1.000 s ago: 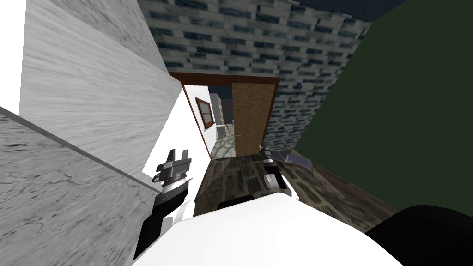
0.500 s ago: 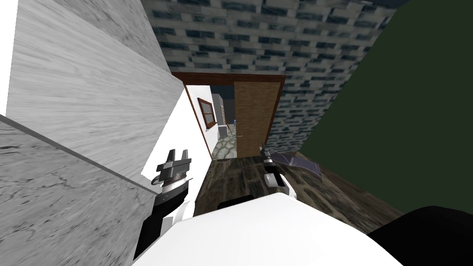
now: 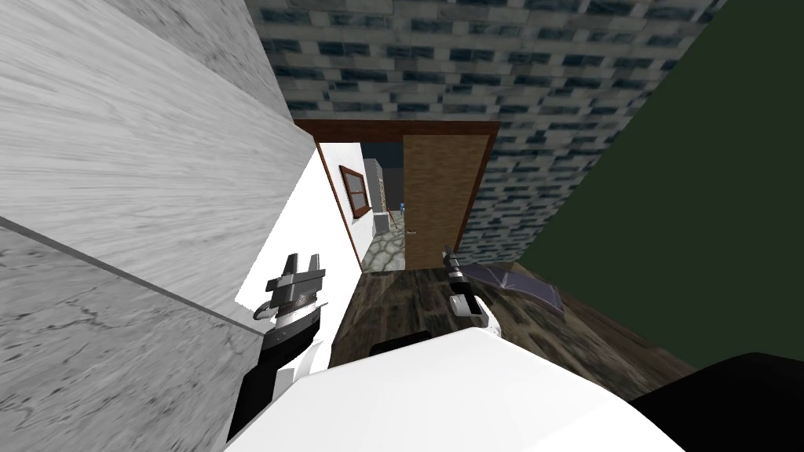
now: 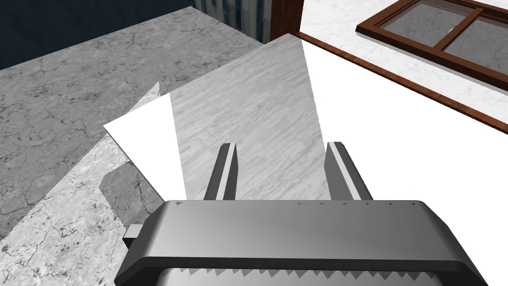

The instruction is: Pull the door open

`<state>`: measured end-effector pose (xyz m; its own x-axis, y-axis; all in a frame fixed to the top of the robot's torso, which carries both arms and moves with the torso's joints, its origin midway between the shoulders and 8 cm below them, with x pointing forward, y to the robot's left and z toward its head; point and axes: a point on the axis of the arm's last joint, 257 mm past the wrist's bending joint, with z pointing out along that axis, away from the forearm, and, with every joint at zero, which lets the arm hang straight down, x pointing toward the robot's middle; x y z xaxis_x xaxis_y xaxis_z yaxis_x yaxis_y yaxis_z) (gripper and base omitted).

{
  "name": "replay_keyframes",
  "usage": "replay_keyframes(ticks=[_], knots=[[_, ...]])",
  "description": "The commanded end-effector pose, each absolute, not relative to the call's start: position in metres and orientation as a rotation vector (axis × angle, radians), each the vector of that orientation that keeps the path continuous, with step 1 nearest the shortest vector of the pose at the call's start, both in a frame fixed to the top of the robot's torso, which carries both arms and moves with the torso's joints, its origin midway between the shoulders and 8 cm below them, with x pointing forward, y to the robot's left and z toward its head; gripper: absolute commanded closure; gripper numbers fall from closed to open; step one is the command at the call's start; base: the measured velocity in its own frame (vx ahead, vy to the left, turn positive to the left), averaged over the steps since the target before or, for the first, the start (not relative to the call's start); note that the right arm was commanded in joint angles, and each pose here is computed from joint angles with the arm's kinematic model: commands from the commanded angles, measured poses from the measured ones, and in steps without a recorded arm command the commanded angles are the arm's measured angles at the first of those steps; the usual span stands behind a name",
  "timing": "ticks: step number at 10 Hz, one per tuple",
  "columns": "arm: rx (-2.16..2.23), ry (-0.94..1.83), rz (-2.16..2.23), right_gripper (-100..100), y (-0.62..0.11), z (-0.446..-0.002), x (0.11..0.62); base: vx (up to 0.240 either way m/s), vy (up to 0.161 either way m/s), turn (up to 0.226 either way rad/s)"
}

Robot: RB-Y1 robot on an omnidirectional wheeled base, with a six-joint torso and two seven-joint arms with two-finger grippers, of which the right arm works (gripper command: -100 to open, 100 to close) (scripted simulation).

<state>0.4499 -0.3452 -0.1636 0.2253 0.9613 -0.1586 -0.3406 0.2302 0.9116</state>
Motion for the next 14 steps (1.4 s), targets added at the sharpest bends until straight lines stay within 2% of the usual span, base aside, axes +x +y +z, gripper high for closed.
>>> replay_keyframes(ticks=[1,14], knots=[[0.894,0.897,1.064,-100,-0.354,-0.174,0.453,0.108,0.0,0.061],[1.007,0.934,0.969,-100,-0.405,-0.252,0.47,0.092,-0.003,0.067]])
